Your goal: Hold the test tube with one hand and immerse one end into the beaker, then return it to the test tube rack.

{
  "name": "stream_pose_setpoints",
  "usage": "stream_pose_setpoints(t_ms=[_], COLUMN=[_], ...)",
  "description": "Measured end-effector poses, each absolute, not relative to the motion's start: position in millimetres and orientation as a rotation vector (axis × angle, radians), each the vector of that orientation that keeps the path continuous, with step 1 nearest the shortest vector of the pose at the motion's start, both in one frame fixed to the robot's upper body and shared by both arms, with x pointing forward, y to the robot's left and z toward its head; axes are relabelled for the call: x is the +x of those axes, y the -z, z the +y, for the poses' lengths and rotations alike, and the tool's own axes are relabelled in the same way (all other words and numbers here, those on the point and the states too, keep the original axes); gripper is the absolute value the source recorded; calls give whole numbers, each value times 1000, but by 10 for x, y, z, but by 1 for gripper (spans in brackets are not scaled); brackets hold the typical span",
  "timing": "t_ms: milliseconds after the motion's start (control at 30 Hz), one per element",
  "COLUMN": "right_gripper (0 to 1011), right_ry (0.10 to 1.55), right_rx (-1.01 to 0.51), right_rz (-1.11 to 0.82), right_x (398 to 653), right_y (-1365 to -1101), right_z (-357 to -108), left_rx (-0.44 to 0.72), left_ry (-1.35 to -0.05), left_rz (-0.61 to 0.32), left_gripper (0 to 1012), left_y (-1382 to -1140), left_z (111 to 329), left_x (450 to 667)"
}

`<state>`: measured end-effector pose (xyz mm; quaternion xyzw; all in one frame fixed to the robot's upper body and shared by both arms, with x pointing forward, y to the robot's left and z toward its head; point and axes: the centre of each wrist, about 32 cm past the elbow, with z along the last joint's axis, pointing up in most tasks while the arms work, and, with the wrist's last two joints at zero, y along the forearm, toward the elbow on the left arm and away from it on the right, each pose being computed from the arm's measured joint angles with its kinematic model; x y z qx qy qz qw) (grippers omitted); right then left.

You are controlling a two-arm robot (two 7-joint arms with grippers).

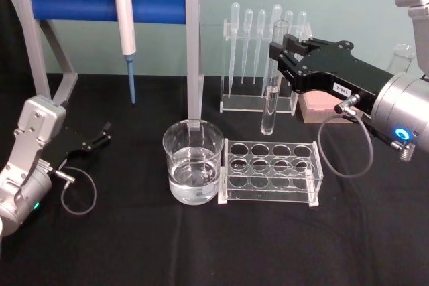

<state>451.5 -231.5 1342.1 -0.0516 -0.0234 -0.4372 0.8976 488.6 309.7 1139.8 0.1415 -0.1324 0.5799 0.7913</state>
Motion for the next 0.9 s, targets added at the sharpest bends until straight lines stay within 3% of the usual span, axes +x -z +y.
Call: stream_pose_setpoints(t_ms=[900], right_gripper=[222], right_ry=[905], right_rx=[-107], right_rz=[-50], right_x=[4514], right_y=[-13423], right_z=[-2314], left_rx=[305], left_ry=[-1248], left_rz=[-285], left_gripper=[1000], left_y=[-11398], left_z=[3097], left_x=[4886])
